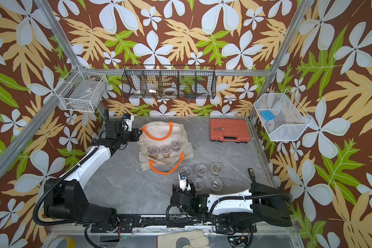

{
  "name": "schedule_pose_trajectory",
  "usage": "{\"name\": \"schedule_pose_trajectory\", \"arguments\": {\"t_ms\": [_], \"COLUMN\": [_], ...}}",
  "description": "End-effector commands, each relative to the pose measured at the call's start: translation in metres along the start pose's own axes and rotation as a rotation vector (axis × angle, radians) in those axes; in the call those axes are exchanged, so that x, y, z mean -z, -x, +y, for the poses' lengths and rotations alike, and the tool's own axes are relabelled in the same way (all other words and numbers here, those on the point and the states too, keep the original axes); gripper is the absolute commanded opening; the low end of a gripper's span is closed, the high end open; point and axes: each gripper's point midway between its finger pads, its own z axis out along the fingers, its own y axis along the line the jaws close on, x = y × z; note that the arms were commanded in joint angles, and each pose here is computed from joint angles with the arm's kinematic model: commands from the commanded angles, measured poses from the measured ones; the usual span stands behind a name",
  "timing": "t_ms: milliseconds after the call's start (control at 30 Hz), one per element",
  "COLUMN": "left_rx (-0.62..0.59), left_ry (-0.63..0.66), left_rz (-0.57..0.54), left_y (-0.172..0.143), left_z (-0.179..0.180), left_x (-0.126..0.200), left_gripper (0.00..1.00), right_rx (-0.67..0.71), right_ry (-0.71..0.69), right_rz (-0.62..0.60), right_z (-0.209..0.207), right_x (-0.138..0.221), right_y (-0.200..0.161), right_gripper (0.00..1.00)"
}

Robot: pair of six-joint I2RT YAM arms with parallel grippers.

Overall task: Take out the seed jars from the canvas bag
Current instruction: Place the seed jar at the center of the board.

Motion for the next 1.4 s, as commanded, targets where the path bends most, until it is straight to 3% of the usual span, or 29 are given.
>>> {"name": "schedule_pose_trajectory", "arguments": {"t_ms": [0,300,700,1000,1067,1133,1167,1267,1367], "left_rx": [0.003,0.004,0.003,-0.016,-0.031,-0.062,-0.08,-0.139,-0.194], "left_ry": [0.002,0.001,0.006,0.0,-0.003,-0.008,-0.009,-0.029,-0.057], "left_rz": [0.003,0.005,0.009,0.006,0.01,0.008,0.005,-0.023,-0.044], "left_y": [-0.001,-0.002,-0.002,0.002,0.003,0.006,0.009,0.02,0.031], "left_z": [0.001,0.001,0.001,-0.002,-0.003,-0.006,-0.008,-0.017,-0.029], "left_x": [-0.001,-0.002,-0.002,0.002,0.004,0.008,0.012,0.025,0.039], "left_gripper": [0.0,0.0,0.0,0.02,0.22,0.59,0.69,0.85,0.87], "right_rx": [-0.022,0.005,0.03,-0.015,-0.037,-0.062,-0.071,-0.13,-0.185], "right_ry": [0.036,0.024,0.04,0.029,0.018,0.022,0.027,0.021,0.034], "right_rz": [-0.037,-0.016,0.039,0.027,0.015,-0.001,-0.006,-0.01,-0.024], "right_z": [0.011,0.013,0.02,0.02,0.017,0.013,0.01,-0.005,-0.02], "right_x": [-0.005,-0.018,-0.027,-0.009,0.002,0.015,0.021,0.036,0.05], "right_y": [0.008,-0.002,-0.011,0.015,0.029,0.045,0.051,0.069,0.09], "right_gripper": [0.65,0.68,0.82,0.93,0.95,0.96,0.97,0.98,0.99]}}
